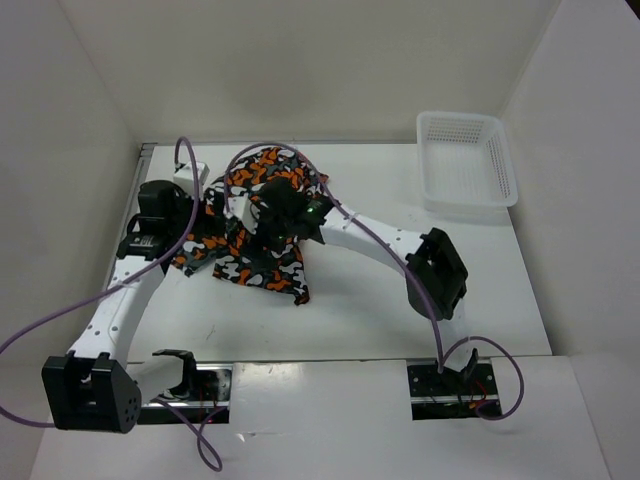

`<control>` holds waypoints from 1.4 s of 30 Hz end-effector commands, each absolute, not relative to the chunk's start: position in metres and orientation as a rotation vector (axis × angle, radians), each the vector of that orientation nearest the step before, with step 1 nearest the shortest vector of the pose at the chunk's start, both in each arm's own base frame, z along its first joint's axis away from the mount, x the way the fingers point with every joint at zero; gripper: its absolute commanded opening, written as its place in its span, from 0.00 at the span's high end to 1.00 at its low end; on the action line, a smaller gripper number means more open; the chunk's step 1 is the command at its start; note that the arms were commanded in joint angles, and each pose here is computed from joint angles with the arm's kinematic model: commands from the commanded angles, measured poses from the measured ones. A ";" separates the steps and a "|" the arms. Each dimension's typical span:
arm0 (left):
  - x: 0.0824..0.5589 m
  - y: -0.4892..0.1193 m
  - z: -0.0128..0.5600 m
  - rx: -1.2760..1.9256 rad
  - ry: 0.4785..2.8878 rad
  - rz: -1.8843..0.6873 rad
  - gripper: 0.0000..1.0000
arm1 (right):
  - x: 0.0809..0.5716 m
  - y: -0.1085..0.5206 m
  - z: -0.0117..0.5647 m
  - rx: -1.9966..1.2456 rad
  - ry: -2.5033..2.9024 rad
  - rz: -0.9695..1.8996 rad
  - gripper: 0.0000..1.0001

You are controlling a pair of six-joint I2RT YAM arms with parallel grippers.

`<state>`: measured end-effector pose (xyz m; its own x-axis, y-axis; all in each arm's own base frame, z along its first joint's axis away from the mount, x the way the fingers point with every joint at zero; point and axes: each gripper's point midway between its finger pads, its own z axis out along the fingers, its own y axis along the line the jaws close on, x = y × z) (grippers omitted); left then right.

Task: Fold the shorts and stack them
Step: Move the shorts to the center of the board

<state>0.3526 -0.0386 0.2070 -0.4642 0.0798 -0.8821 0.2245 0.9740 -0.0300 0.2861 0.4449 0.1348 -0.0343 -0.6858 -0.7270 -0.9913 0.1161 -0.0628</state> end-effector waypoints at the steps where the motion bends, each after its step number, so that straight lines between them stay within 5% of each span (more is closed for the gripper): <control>1: 0.341 -0.046 0.191 0.243 2.089 -0.220 0.01 | 0.301 0.426 0.167 -1.503 1.824 0.707 0.03; 4: 0.322 -0.062 0.170 0.292 2.176 -0.346 0.01 | 0.331 0.391 0.164 -1.344 1.925 0.753 0.03; 9: 0.316 -0.096 0.151 0.387 2.288 -0.512 0.01 | 0.476 0.308 0.154 -0.701 2.132 0.680 0.03; 13: 0.325 -0.147 0.144 0.562 2.321 -0.528 0.01 | 0.564 0.303 0.158 -0.463 2.090 0.583 0.06; 21: 0.285 -0.220 0.093 0.897 2.437 -0.426 0.01 | 0.607 0.302 0.075 -0.229 2.209 0.545 0.10; 27: 0.267 -0.240 0.076 1.000 2.444 -0.445 0.01 | 0.611 0.280 0.035 -0.104 2.285 0.392 0.27; 35: 0.266 -0.231 0.034 1.010 2.494 -0.351 0.01 | 0.598 0.285 0.035 -0.165 2.305 0.407 1.00; 40: 0.251 -0.225 0.020 1.029 2.532 -0.370 0.02 | 0.582 0.271 0.074 -0.205 2.285 0.401 1.00; 42: 0.251 -0.228 0.019 1.031 2.520 -0.391 0.20 | 0.579 0.252 0.088 -0.204 2.279 0.386 1.00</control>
